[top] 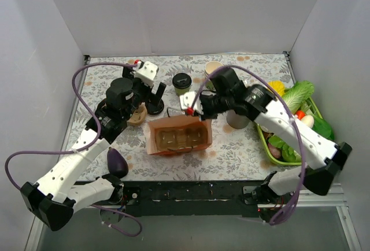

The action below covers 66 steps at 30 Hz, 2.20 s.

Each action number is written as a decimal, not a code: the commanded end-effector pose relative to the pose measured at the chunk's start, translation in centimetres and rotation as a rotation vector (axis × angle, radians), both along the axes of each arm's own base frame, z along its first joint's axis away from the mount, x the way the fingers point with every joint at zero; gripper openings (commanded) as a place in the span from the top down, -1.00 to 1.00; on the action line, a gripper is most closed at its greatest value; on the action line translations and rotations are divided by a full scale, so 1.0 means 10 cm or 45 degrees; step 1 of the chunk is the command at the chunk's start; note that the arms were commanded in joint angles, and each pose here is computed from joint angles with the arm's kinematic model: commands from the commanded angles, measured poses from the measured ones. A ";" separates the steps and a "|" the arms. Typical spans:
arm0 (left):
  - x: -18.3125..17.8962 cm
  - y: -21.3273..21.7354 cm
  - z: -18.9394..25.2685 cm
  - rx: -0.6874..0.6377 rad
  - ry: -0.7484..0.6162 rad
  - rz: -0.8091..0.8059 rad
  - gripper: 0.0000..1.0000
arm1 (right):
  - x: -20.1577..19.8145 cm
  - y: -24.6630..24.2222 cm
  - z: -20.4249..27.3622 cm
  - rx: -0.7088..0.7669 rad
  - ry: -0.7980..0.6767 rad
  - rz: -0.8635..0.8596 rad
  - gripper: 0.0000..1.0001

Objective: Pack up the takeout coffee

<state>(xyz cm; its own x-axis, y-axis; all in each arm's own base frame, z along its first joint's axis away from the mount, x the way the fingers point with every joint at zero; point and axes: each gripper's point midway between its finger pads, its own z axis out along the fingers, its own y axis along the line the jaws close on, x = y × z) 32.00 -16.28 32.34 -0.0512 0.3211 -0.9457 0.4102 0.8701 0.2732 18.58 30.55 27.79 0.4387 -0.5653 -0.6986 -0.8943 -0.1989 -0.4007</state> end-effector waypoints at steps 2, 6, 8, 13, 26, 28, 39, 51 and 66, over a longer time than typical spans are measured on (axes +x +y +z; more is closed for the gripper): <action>0.15 0.16 0.41 -0.097 -0.057 0.036 -0.90 | 0.10 -0.01 -0.17 -0.153 0.345 0.000 0.81; 0.19 0.10 0.47 -0.113 -0.019 -0.075 -0.95 | 0.42 0.03 -0.02 -0.159 0.418 -0.103 -0.16; 0.15 0.05 0.44 -0.093 0.023 -0.141 -0.96 | 0.60 0.04 0.19 -0.054 0.453 -0.192 -0.43; -0.12 -0.22 0.35 -0.096 0.112 -0.428 -0.96 | 0.79 -0.10 0.63 0.123 0.287 -0.316 -0.64; -0.31 -0.71 -0.15 -0.139 0.496 -0.842 -0.73 | 0.00 -0.41 0.88 0.167 0.198 0.025 -0.54; -0.31 -0.72 -0.15 -0.143 0.503 -0.864 -0.68 | -0.16 -0.42 0.78 0.140 0.249 0.095 -0.49; -0.50 -0.76 -0.45 -0.132 0.666 -0.950 -0.24 | -0.29 -0.08 0.16 -0.010 0.250 0.264 -0.20; -0.54 -0.90 -0.22 -0.159 0.705 -0.986 1.00 | -0.08 0.05 0.38 0.057 0.181 0.099 0.97; -0.34 -0.83 0.14 -0.049 0.612 -0.927 1.00 | -0.02 0.10 0.85 0.158 0.132 0.037 0.97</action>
<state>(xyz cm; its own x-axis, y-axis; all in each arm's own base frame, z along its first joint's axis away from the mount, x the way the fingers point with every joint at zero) 28.56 -24.88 34.76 -0.2279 0.3636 -0.9033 0.9323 0.3491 -0.0947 18.67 31.15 35.16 0.3691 -0.4921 -0.7884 -0.9294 -0.1914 -0.3156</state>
